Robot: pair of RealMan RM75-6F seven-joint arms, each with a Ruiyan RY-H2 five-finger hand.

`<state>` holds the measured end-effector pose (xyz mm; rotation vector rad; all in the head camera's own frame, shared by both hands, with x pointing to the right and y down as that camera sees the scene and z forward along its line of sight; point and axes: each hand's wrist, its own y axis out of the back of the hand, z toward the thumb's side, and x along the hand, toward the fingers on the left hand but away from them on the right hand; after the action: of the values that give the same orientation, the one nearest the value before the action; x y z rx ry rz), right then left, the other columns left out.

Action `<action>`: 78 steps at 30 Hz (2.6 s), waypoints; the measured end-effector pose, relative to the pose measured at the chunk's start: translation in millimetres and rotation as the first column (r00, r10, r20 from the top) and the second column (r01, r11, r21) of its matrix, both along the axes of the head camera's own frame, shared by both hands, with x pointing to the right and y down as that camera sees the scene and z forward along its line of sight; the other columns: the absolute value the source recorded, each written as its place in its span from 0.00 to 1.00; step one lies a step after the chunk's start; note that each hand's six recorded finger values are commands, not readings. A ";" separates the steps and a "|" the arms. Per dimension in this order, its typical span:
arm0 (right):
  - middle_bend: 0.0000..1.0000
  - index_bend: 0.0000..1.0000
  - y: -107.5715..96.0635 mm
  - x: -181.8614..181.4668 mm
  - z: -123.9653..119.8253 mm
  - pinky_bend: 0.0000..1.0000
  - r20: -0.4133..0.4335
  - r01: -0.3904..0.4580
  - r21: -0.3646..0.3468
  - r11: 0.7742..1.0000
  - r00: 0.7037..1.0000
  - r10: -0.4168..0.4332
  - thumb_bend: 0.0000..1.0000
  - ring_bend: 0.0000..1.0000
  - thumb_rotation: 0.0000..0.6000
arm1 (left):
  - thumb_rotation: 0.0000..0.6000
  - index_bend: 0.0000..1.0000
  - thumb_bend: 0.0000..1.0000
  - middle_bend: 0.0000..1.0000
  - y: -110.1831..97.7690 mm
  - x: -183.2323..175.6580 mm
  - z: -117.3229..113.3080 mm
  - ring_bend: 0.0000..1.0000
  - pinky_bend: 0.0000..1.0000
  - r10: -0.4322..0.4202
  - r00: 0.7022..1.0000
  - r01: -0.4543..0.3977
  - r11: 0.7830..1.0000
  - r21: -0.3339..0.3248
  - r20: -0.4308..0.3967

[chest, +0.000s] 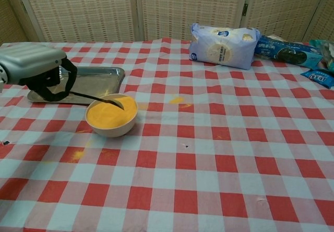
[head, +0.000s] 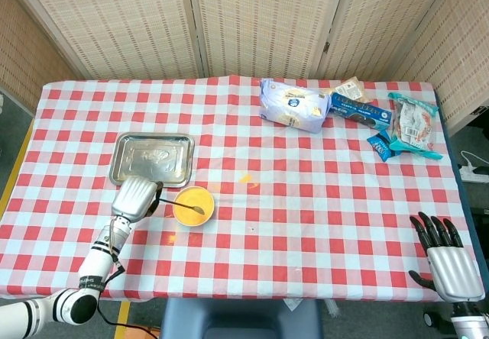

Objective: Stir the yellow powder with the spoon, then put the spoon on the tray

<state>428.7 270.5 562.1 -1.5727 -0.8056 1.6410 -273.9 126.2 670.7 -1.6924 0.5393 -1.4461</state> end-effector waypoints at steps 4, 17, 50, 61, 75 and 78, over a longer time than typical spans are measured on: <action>0.00 0.00 -1.0 2.1 0.8 0.00 -0.002 -0.007 -0.003 1.000 1.000 0.007 0.03 0.00 1.00 | 1.00 0.87 1.00 1.00 -9.1 7.0 -1.6 1.00 1.00 0.014 0.999 -0.013 1.000 -0.017 0.033; 0.00 0.00 -3.7 5.7 4.3 0.00 0.017 -0.021 -0.033 0.999 1.000 0.022 0.03 0.00 1.00 | 1.00 0.87 1.00 1.00 -27.8 30.7 -12.2 1.00 1.00 0.112 0.911 -0.176 0.976 0.130 0.398; 0.00 0.00 -1.1 2.3 -7.1 0.00 0.034 -0.008 -0.001 1.000 0.999 0.008 0.03 0.00 1.00 | 1.00 0.87 0.98 1.00 6.8 15.9 -17.2 1.00 1.00 0.215 0.840 -0.263 0.964 0.028 0.499; 0.00 0.00 1.4 -1.3 -7.7 0.00 0.046 0.007 -0.006 1.000 0.999 -0.007 0.03 0.00 1.00 | 1.00 0.87 0.97 1.00 16.2 22.5 -36.9 1.00 1.00 0.225 0.872 -0.275 0.960 0.054 0.435; 0.00 0.00 -2.0 3.9 -7.9 0.00 0.040 -0.014 0.001 1.000 0.999 0.014 0.03 0.00 1.00 | 1.00 0.87 0.96 1.00 -5.3 38.5 -28.2 1.00 1.00 0.166 0.916 -0.234 0.960 0.153 0.364; 0.00 0.00 -2.9 4.9 -7.1 0.00 0.038 -0.019 -0.001 1.000 0.999 0.019 0.03 0.00 1.00 | 1.00 0.87 0.96 1.00 -9.2 39.3 -21.2 1.00 1.00 0.166 0.913 -0.235 0.961 0.146 0.372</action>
<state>433.6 267.7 555.0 -1.6054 -0.8424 1.6294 -234.5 117.0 649.5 -1.2569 0.2798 -1.4568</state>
